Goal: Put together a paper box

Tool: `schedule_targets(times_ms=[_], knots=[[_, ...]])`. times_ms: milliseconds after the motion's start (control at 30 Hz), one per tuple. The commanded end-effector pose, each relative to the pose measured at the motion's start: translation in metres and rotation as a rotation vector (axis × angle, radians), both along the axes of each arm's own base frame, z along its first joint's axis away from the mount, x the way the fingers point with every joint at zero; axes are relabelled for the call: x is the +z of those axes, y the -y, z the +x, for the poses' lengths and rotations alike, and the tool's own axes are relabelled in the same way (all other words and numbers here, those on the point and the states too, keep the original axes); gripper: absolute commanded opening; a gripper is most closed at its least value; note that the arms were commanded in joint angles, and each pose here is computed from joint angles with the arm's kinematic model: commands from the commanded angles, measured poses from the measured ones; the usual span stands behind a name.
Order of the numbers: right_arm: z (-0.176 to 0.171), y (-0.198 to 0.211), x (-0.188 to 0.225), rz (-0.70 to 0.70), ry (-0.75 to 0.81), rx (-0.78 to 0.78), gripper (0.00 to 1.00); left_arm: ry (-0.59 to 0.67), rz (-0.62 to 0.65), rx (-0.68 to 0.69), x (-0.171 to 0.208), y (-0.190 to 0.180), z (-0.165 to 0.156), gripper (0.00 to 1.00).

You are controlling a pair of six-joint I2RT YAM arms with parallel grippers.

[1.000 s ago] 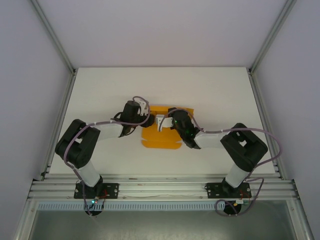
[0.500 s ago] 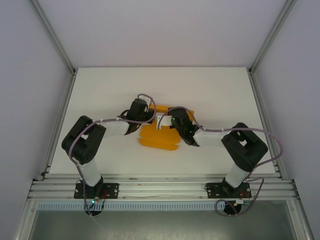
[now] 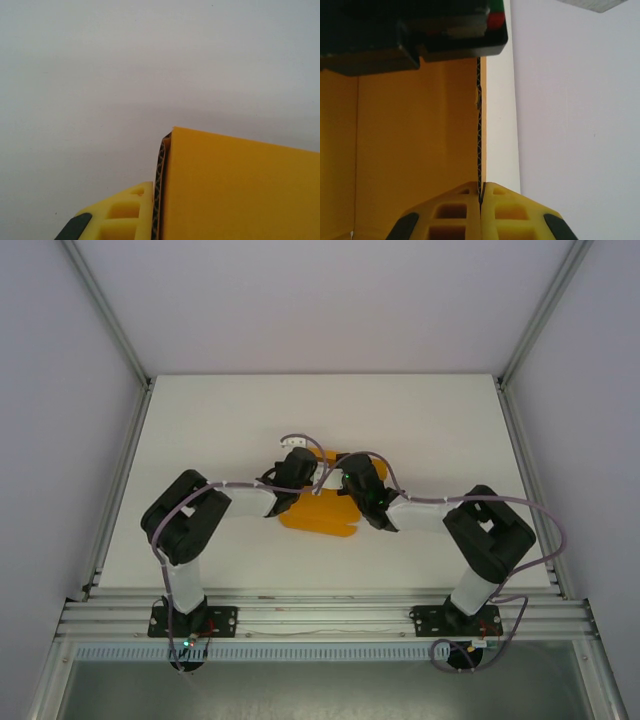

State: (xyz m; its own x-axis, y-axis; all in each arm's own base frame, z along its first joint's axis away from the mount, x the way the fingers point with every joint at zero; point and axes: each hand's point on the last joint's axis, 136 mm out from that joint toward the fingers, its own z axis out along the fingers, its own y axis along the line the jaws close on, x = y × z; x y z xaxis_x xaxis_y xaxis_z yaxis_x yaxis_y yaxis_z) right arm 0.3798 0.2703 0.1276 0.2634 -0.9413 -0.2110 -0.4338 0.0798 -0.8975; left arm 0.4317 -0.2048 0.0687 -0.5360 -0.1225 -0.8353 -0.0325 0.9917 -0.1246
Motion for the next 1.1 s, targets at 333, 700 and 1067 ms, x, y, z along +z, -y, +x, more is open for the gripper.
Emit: schedule_targets(times_ms=[333, 700, 1067], knots=[[-0.012, 0.005, -0.022, -0.035, -0.097, -0.014, 0.0, -0.171, 0.066, 0.014, -0.049, -0.035, -0.024, 0.21], [-0.014, 0.004, -0.022, -0.034, -0.107, -0.009, 0.0, -0.112, 0.053, 0.038, -0.029, -0.039, -0.016, 0.0], [-0.014, 0.005, -0.023, -0.044, -0.111, -0.013, 0.0, -0.048, 0.029, 0.134, -0.015, -0.048, -0.008, 0.0]])
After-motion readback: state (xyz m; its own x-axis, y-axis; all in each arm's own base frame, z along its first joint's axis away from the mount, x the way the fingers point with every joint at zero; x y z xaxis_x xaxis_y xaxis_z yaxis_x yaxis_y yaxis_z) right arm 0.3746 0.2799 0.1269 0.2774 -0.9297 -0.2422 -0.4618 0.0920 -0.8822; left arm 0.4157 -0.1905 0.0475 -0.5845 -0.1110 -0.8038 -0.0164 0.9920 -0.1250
